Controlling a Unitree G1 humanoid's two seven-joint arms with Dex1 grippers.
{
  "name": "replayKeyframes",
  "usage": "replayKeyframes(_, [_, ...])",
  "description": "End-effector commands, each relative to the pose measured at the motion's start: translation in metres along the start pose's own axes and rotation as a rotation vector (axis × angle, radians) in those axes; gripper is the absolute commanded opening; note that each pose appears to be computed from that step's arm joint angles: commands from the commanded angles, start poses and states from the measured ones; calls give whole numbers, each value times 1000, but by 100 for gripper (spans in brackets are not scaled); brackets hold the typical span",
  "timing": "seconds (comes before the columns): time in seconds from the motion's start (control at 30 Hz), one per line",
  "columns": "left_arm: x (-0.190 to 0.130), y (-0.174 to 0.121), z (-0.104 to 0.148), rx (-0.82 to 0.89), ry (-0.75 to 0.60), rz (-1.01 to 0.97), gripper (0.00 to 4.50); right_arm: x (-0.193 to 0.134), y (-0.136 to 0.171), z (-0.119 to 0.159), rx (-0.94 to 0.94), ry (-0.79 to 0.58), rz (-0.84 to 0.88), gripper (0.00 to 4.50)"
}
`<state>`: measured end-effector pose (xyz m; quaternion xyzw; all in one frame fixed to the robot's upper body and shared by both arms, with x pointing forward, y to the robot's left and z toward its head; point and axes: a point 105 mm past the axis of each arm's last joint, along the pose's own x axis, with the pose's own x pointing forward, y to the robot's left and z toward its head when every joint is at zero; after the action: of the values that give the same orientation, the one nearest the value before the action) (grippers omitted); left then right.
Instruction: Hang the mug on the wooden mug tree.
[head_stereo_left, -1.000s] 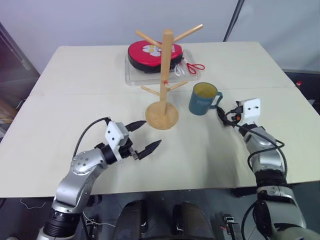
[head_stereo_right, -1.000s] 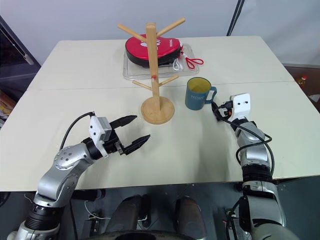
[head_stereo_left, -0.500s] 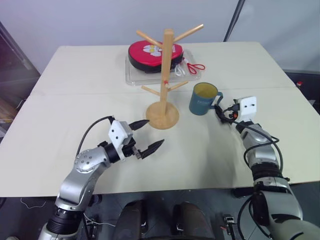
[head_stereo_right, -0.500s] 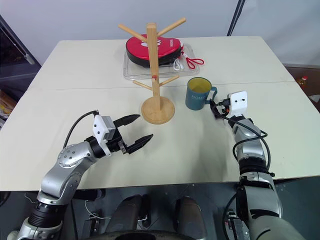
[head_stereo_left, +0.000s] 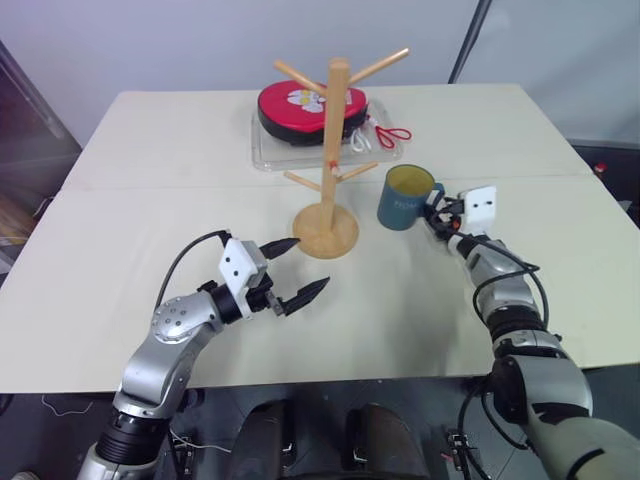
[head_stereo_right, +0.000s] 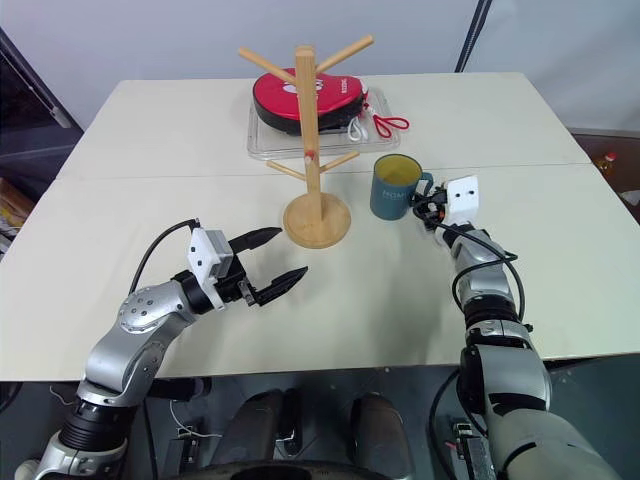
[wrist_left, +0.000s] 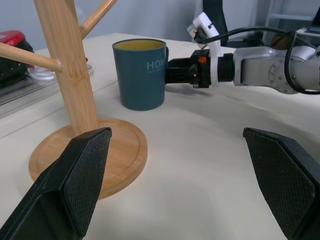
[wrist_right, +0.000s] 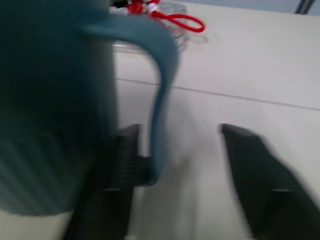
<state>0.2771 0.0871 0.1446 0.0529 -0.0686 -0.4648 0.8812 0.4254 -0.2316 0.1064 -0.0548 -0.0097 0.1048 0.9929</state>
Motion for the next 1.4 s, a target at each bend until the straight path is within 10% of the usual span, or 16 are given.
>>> replayKeyframes(0.03, [-1, 1, 9, 34, -28, 10, 450, 5, 1, 21, 9, -77, 20, 33])
replayKeyframes(0.27, [-4, 7, 8, 43, -24, 33, 450, -3, 13, 37, -102, -138, 107, 3])
replayKeyframes(0.63, [-28, 43, 4, 104, 11, 146, 450, -88, 118, 114, -720, -242, 499, 3])
replayKeyframes(1.4, [-67, 68, 69, 170, -65, 128, 450, -64, 161, 183, -866, -224, 406, 3])
